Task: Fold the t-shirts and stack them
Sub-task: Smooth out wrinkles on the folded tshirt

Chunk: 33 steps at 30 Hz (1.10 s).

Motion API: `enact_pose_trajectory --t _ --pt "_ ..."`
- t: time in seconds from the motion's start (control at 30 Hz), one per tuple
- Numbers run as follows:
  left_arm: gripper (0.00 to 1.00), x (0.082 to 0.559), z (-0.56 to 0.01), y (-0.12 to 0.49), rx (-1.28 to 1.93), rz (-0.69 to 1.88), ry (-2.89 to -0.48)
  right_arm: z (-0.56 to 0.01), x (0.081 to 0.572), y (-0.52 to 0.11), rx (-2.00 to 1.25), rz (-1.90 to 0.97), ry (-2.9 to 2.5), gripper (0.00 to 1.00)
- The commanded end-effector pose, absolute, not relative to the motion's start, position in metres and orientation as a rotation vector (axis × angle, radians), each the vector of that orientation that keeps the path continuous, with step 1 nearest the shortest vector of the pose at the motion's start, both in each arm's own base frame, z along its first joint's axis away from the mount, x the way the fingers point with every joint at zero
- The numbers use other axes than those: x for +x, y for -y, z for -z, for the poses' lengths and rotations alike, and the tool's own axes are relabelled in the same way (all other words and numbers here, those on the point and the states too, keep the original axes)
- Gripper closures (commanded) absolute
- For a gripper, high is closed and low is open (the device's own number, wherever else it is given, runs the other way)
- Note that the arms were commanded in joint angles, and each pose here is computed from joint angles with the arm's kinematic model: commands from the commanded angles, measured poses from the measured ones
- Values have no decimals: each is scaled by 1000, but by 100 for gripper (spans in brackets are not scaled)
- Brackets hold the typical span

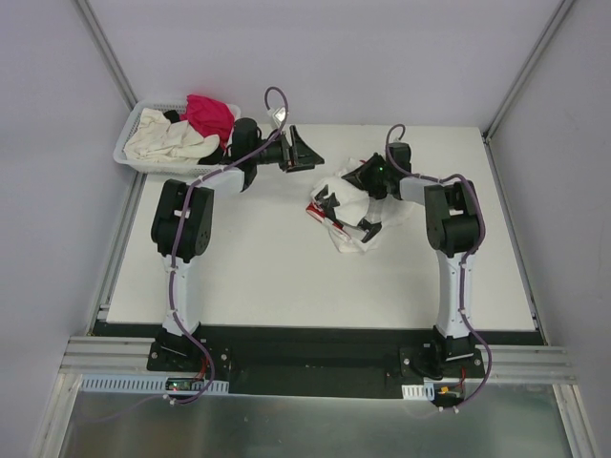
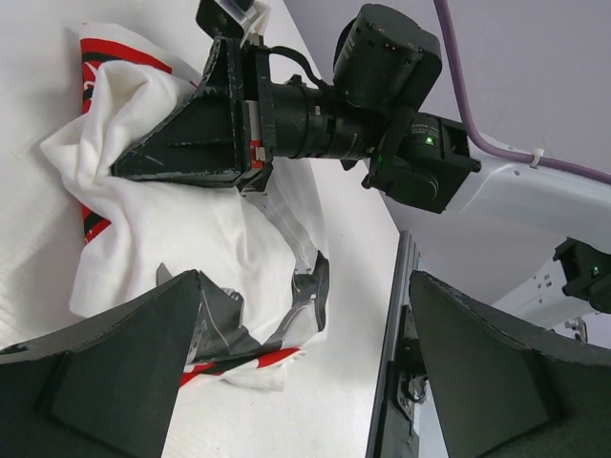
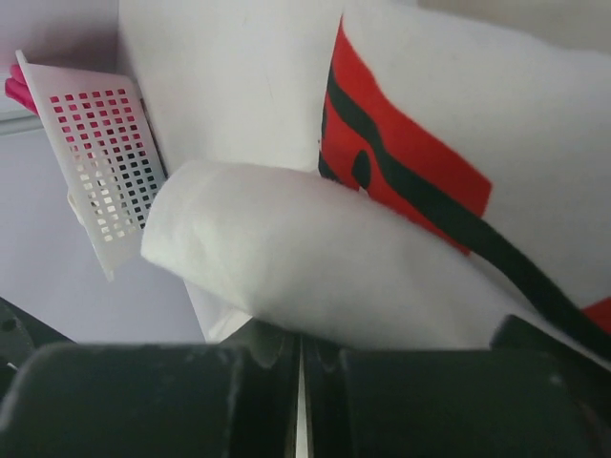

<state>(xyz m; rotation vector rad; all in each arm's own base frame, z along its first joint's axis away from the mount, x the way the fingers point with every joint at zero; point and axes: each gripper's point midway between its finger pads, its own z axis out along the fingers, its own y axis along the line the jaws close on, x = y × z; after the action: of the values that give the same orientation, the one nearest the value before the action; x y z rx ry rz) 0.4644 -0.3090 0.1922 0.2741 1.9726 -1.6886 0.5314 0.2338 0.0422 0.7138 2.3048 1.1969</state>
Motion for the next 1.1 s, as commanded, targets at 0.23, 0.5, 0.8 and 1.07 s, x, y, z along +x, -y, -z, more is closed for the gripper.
enact_pose_trajectory --t 0.23,0.5,0.8,1.07 --pt "11 446 -244 297 401 1690 -1816 -119 556 -208 686 -1231 -2155 92" --pt "11 435 -256 294 438 1684 -1783 -179 510 -215 555 -1290 -2114 90" --pt "11 428 -252 292 442 1677 -1781 -96 439 -252 590 -1381 -2249 91" --pt "11 425 -254 292 455 1681 -1788 -34 440 -251 727 -1441 -2275 91"
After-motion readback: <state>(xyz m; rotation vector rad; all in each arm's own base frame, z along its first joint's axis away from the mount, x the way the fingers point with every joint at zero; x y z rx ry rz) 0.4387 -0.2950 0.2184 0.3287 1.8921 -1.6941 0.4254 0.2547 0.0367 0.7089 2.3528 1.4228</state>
